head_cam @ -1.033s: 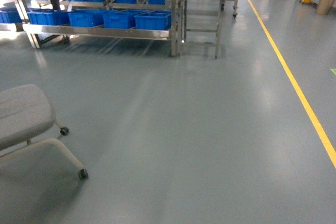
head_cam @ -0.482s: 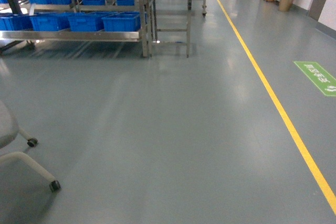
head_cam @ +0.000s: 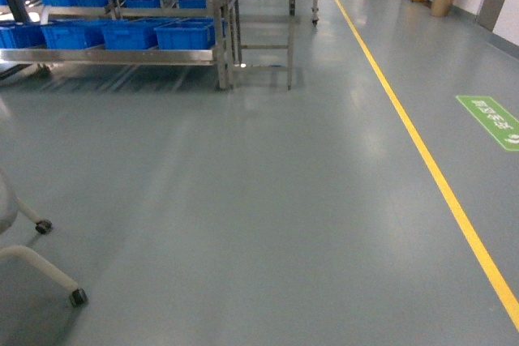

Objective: Pick blue part to blue bin on bottom shelf

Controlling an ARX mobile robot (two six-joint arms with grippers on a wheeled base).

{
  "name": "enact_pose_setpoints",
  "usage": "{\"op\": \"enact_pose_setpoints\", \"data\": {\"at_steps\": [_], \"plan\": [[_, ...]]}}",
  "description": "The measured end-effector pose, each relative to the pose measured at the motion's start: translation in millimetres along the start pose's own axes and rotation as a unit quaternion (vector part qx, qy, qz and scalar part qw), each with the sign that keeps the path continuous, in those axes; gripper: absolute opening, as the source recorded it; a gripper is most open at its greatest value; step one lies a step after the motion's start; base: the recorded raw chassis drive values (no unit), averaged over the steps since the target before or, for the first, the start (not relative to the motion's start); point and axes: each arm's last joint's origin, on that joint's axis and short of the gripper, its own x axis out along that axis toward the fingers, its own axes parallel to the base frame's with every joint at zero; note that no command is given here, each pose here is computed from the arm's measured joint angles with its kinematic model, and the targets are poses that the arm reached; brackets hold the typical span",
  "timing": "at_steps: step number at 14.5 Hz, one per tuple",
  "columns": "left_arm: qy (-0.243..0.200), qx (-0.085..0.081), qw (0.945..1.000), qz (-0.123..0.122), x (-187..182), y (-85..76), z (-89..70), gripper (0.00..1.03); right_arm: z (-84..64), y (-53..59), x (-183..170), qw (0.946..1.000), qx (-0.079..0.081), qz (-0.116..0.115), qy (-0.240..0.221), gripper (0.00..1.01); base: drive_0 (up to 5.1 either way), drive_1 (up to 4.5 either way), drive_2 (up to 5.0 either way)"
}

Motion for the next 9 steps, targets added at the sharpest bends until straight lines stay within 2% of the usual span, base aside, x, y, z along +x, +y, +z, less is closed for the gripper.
{"op": "enact_pose_setpoints", "data": {"at_steps": [9], "plan": [[0.002, 0.001, 1.0000, -0.001, 0.2, -0.2, -0.7, 0.44, 0.1, 0.0, 0.0, 1.0000, 0.000, 0.000, -0.001, 0.98, 0.0, 4.14, -4.1]]}}
